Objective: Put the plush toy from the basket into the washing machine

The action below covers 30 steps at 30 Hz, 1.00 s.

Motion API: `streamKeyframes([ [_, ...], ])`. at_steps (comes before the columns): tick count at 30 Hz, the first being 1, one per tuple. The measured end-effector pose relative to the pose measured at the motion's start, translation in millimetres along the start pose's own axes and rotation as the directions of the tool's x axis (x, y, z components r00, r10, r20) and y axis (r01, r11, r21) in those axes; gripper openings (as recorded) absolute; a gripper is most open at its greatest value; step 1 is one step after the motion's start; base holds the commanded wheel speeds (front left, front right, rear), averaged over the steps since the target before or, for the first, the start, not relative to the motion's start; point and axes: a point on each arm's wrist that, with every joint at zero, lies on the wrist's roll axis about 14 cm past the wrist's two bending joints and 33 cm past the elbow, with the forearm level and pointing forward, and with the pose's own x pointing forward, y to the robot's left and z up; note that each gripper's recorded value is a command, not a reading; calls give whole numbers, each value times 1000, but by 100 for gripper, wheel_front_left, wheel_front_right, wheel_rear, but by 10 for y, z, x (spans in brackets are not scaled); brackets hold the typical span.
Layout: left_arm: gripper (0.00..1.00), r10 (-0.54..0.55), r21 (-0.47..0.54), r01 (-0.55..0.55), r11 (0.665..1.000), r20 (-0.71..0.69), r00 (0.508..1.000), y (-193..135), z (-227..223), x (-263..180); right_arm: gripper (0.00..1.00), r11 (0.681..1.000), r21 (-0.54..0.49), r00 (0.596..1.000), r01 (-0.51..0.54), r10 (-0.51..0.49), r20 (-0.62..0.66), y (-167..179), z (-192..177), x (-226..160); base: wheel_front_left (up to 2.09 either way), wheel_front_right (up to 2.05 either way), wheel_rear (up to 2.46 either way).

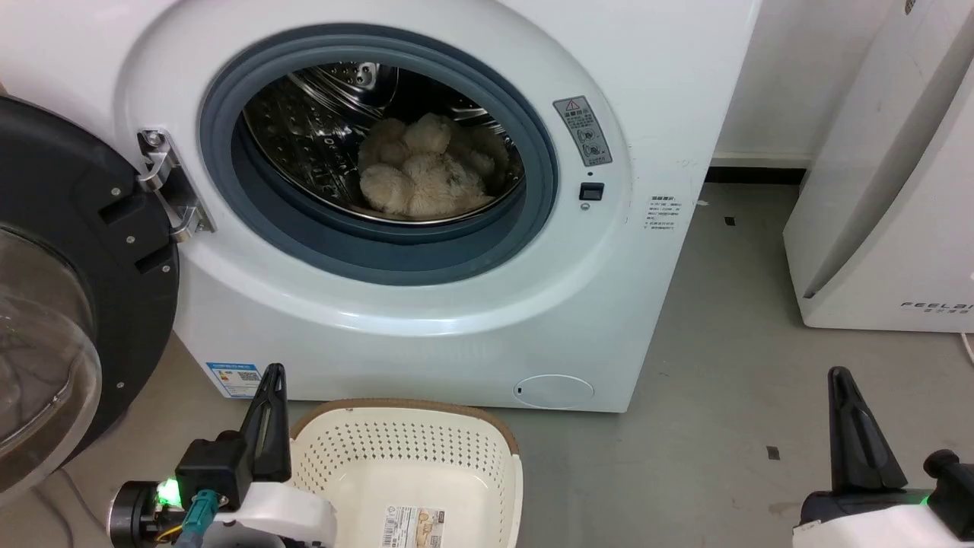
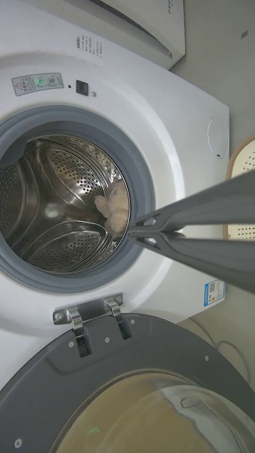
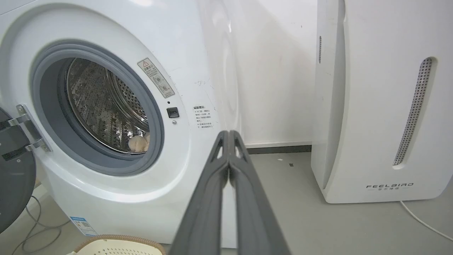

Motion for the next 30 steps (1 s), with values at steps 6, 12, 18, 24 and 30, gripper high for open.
streamKeyframes([
  [6, 0, -3, -1, 3, 1000, -5, 1000, -11, 8, 8, 0, 1000, -9, 1000, -4, 4, -13, 9, -14, -3, 0, 0, 0],
  [12, 0, -6, -1, 6, 1000, -8, 1000, -22, 16, 15, 0, 1000, -17, 1000, -8, 7, -22, 18, -22, -8, 0, 0, 0],
  [18, 0, -9, -3, 9, 1000, -12, 1000, -33, 26, 23, 0, 1000, -28, 999, -13, 12, -33, 30, -34, -12, 0, 0, 0],
  [24, 0, -12, -4, 12, 1000, -14, 1000, -43, 36, 29, 0, 999, -40, 999, -17, 15, -47, 39, -51, -16, 0, 0, 0],
  [30, 0, -15, -5, 15, 1000, -18, 1000, -56, 45, 36, 0, 999, -44, 998, -21, 18, -58, 49, -62, -21, 0, 0, 0],
])
